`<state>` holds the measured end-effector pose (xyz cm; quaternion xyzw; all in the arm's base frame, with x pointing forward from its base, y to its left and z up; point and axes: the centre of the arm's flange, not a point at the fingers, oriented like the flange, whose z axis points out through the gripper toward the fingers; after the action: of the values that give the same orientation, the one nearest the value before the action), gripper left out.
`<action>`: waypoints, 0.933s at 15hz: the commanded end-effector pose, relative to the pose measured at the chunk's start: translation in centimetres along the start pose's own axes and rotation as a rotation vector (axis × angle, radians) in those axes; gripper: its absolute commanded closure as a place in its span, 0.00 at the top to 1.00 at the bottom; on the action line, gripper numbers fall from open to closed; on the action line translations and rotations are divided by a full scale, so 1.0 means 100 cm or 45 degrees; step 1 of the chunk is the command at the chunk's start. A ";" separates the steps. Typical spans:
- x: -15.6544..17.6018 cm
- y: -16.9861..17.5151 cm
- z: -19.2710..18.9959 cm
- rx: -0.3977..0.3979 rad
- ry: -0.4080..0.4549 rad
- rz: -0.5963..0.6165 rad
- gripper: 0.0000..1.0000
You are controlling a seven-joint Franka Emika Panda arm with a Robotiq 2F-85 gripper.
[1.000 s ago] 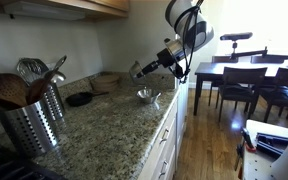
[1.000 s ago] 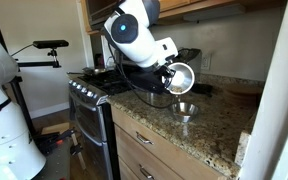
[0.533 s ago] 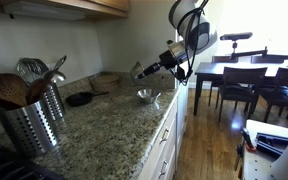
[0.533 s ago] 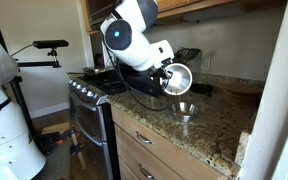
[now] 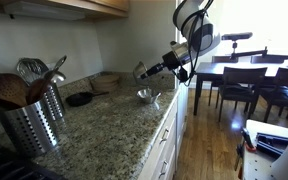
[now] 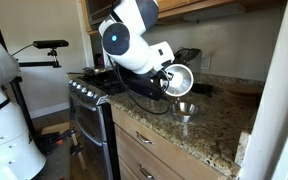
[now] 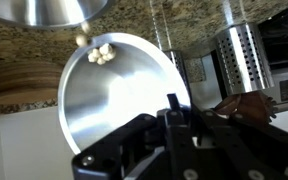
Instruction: Pour the things in the bowl on the left into the bowl on the right
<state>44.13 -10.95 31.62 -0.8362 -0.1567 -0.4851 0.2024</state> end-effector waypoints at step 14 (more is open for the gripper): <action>0.000 -0.002 -0.021 -0.005 0.133 -0.082 0.07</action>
<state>44.08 -11.52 31.82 -0.8238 -0.1711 -0.5028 0.1983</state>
